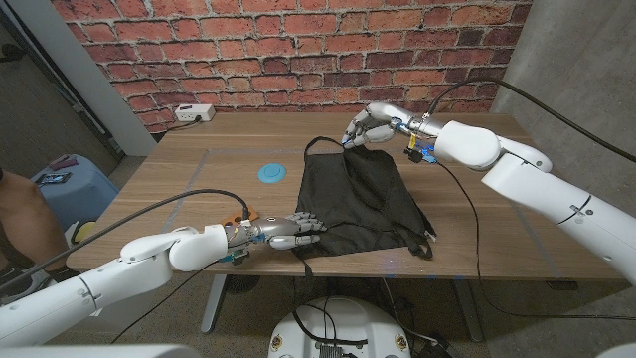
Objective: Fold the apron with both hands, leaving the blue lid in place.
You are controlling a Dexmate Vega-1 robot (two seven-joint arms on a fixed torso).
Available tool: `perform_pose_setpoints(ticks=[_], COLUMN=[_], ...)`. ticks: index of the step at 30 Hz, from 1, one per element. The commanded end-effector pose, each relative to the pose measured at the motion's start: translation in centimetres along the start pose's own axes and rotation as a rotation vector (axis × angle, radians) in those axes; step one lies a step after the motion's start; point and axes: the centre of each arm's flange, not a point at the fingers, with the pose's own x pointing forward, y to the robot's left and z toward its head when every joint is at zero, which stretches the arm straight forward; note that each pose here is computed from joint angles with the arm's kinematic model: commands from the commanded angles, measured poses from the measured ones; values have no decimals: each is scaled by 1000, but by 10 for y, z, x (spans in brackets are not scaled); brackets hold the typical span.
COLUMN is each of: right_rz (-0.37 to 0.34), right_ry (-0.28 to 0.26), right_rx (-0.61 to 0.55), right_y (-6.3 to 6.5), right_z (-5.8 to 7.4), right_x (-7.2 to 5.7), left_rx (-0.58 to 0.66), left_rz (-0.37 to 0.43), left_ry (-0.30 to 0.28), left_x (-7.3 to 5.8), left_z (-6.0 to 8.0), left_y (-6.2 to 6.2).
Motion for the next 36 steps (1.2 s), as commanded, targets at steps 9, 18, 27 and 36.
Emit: perform_pose_setpoints(ticks=[9, 18, 27, 36], right_rz=[73, 126, 185, 208], right_ry=[-14, -6, -13, -35], right_rx=[9, 13, 15, 18], right_y=[17, 29, 45, 52], right_z=[6, 5, 12, 18], right_x=[21, 33, 42, 47], left_rx=[-21, -29, -37, -38], left_rz=[8, 3, 6, 3], left_ry=[-5, -11, -15, -20], left_x=[0, 0, 2, 4], left_z=[1, 0, -1, -1], left_y=[-4, -5, -6, -5])
